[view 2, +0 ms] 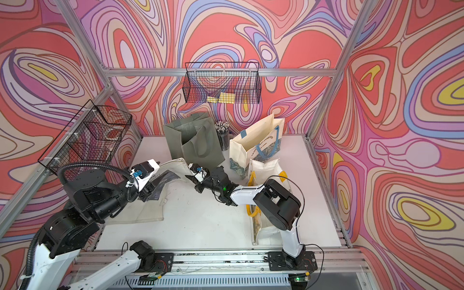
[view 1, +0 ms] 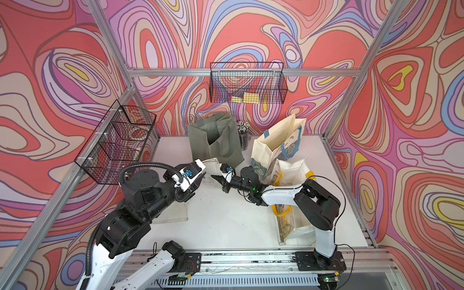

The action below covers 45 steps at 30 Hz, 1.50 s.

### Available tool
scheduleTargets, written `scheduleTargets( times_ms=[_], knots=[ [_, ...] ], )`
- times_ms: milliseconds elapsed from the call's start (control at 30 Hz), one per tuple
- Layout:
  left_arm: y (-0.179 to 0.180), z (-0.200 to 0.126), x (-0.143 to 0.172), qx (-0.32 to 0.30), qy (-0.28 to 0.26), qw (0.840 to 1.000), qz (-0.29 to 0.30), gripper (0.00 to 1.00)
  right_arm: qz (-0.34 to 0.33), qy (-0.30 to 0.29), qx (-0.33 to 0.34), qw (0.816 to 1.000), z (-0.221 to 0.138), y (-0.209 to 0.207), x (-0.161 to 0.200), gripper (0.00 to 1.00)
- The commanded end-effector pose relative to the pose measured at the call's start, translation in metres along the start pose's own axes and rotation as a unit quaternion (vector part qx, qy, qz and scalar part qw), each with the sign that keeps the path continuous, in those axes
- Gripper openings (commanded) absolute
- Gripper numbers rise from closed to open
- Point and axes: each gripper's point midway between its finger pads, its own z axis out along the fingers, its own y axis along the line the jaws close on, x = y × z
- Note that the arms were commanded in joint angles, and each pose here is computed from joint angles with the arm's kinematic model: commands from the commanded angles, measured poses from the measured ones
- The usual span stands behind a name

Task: Put away the canvas bag
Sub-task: Press the canvas bag at the center of the board.

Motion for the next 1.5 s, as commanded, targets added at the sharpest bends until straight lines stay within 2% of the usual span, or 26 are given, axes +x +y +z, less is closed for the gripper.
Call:
scheduleTargets(
  times_ms=[0, 167, 233, 433, 633, 800, 933, 1067, 1167, 1233, 1267, 1400, 1467],
  knots=[
    [0.021, -0.003, -0.008, -0.052, -0.008, 0.996, -0.065, 0.57, -0.005, -0.011, 0.011, 1.0, -0.005, -0.008, -0.001, 0.0],
    [0.043, -0.005, -0.001, -0.113, 0.016, 0.986, -0.125, 0.63, -0.011, -0.017, 0.014, 1.0, -0.01, -0.011, 0.0, 0.0],
    [0.038, -0.001, 0.002, -0.098, 0.026, 0.987, -0.121, 0.63, -0.02, -0.017, 0.008, 1.0, -0.011, -0.01, 0.0, 0.0],
    [-0.006, 0.011, 0.007, 0.028, 0.054, 0.994, -0.087, 0.64, -0.029, -0.016, -0.004, 0.999, -0.012, -0.004, 0.003, 0.0],
    [-0.003, 0.02, 0.017, 0.028, 0.09, 0.995, -0.021, 0.68, -0.029, -0.018, -0.014, 0.999, -0.016, 0.0, -0.002, 0.0],
    [-0.013, 0.032, 0.021, 0.079, 0.125, 0.988, 0.038, 0.68, -0.022, -0.014, -0.016, 1.0, -0.017, 0.001, -0.004, 0.0],
    [-0.02, 0.04, 0.029, 0.105, 0.142, 0.982, 0.063, 0.69, -0.016, -0.011, -0.022, 1.0, -0.018, 0.002, -0.005, 0.0],
    [-0.028, 0.045, 0.034, 0.127, 0.152, 0.978, 0.061, 0.68, -0.005, -0.004, -0.025, 1.0, -0.019, 0.003, -0.009, 0.0],
    [-0.028, 0.05, 0.048, 0.127, 0.181, 0.972, 0.076, 0.68, 0.002, 0.002, -0.029, 1.0, -0.021, 0.004, -0.011, 0.0],
    [-0.028, 0.054, 0.057, 0.127, 0.199, 0.968, 0.088, 0.62, 0.007, 0.003, -0.032, 0.999, -0.022, 0.006, -0.014, 0.0],
    [-0.027, 0.056, 0.058, 0.126, 0.201, 0.967, 0.092, 0.54, 0.011, 0.006, -0.031, 0.999, -0.023, 0.005, -0.014, 0.0],
    [-0.026, 0.057, 0.053, 0.121, 0.186, 0.97, 0.096, 0.13, 0.029, 0.024, -0.031, 0.999, -0.026, 0.005, -0.016, 0.05],
    [-0.026, 0.057, 0.053, 0.12, 0.181, 0.971, 0.103, 0.0, 0.046, 0.036, -0.025, 0.998, -0.028, 0.003, -0.017, 0.1]
  ],
)
